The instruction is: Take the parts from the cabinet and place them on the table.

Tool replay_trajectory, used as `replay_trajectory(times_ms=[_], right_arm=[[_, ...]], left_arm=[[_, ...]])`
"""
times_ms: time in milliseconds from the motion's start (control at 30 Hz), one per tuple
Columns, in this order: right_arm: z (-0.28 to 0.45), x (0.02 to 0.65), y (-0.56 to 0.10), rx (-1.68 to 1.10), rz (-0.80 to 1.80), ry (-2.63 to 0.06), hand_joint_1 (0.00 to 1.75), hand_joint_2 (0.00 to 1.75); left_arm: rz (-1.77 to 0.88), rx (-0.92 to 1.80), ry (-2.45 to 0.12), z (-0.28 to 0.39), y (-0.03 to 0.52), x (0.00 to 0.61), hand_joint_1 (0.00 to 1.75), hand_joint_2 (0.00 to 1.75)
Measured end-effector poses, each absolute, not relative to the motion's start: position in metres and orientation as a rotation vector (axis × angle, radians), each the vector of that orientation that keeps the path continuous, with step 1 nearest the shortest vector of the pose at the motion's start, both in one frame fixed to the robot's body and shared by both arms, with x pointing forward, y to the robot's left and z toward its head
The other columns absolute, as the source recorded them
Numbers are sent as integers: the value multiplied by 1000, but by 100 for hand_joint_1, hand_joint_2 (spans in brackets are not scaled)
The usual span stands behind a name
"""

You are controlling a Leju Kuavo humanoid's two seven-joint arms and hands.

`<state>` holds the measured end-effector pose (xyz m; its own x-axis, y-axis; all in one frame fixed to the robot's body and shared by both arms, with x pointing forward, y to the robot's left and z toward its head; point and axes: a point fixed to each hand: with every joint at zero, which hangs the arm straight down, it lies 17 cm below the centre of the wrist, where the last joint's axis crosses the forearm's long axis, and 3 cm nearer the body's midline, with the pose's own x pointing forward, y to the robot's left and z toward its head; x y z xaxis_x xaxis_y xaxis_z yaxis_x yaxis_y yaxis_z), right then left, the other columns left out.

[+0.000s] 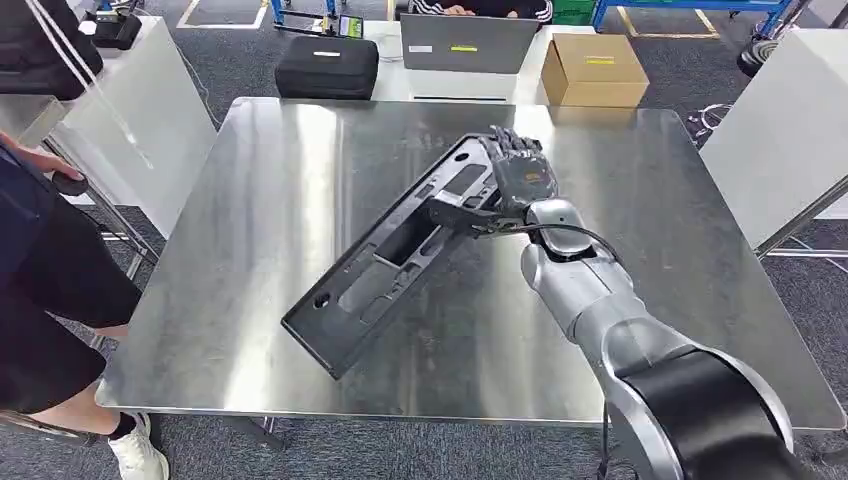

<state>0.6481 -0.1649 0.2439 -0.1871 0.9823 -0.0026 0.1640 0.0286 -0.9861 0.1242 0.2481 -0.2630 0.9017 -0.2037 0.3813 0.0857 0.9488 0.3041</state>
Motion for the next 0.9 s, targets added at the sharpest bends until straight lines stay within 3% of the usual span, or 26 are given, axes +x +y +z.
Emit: replay_trajectory(times_ms=[733, 900], right_arm=[[259, 643, -164, -1261, 1156, -1598, 0, 0], [156, 628, -176, -1097, 1388, -1215, 0, 0]], left_arm=[[-156, 292, -425, -263, 252, 125, 0, 0], [-159, 292, -425, -263, 252, 125, 0, 0]])
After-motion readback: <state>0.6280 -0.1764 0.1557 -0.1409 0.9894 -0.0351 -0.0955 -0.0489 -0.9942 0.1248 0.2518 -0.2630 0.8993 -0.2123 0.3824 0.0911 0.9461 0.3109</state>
